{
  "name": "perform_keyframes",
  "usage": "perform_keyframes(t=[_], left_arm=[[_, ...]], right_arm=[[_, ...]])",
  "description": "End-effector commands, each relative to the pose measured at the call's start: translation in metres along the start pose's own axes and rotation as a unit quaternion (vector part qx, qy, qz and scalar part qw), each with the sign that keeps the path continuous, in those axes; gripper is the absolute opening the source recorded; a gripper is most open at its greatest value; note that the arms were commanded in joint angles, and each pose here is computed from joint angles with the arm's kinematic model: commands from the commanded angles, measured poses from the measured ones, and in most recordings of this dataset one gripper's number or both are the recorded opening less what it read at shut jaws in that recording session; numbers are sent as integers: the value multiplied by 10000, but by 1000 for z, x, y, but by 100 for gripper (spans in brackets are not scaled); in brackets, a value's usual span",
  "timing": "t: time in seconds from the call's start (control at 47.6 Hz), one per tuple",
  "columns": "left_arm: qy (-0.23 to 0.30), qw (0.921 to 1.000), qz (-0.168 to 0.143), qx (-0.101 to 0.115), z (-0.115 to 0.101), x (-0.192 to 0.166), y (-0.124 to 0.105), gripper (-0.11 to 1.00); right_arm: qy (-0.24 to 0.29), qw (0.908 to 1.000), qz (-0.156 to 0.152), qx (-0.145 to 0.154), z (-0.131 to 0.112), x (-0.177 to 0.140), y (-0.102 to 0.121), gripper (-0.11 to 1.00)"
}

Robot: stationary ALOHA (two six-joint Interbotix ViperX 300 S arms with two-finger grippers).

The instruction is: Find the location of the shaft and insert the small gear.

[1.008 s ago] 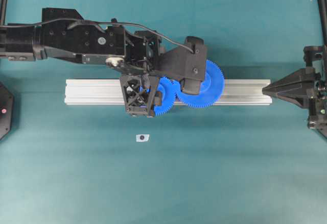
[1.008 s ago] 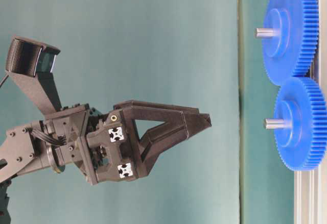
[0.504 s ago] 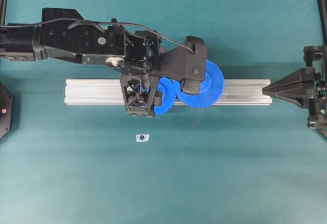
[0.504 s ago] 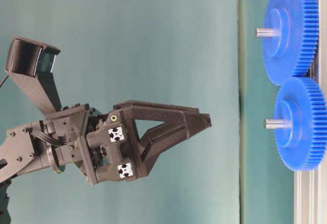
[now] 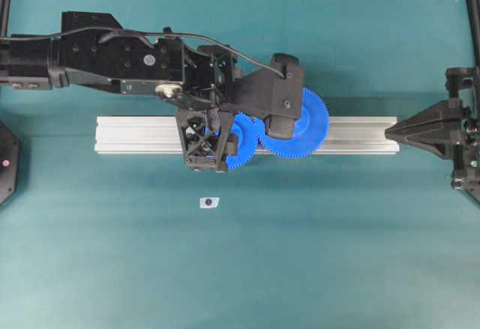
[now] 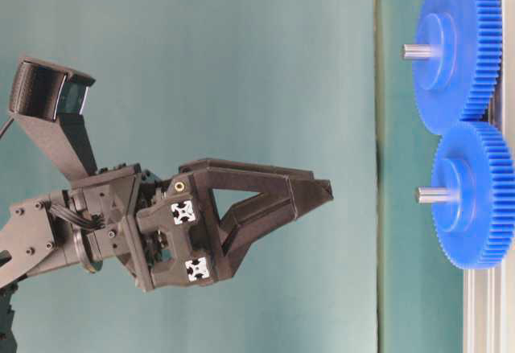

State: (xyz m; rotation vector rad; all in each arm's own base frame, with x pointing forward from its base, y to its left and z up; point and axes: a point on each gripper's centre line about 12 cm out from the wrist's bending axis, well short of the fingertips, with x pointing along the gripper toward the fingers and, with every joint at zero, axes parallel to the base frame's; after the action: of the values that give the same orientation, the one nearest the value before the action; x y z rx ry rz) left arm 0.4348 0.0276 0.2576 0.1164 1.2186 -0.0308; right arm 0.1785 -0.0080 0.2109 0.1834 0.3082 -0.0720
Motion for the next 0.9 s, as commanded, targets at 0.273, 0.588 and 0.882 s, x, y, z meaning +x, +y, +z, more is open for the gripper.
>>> perform_keyframes(t=[0.273,0.588,0.882], left_arm=[[-225,9997,51,5,5,-20,0,69],[-218,9997,49,-64,5,-19,0,69],[-234,9996,49,-133,7,-20,1,69]], right_arm=[[-48,10000,-7,51,4,1,0,1],[-78,10000,-1,51,4,0,0,1],[-138,9999,11,51,5,-3,0,1]])
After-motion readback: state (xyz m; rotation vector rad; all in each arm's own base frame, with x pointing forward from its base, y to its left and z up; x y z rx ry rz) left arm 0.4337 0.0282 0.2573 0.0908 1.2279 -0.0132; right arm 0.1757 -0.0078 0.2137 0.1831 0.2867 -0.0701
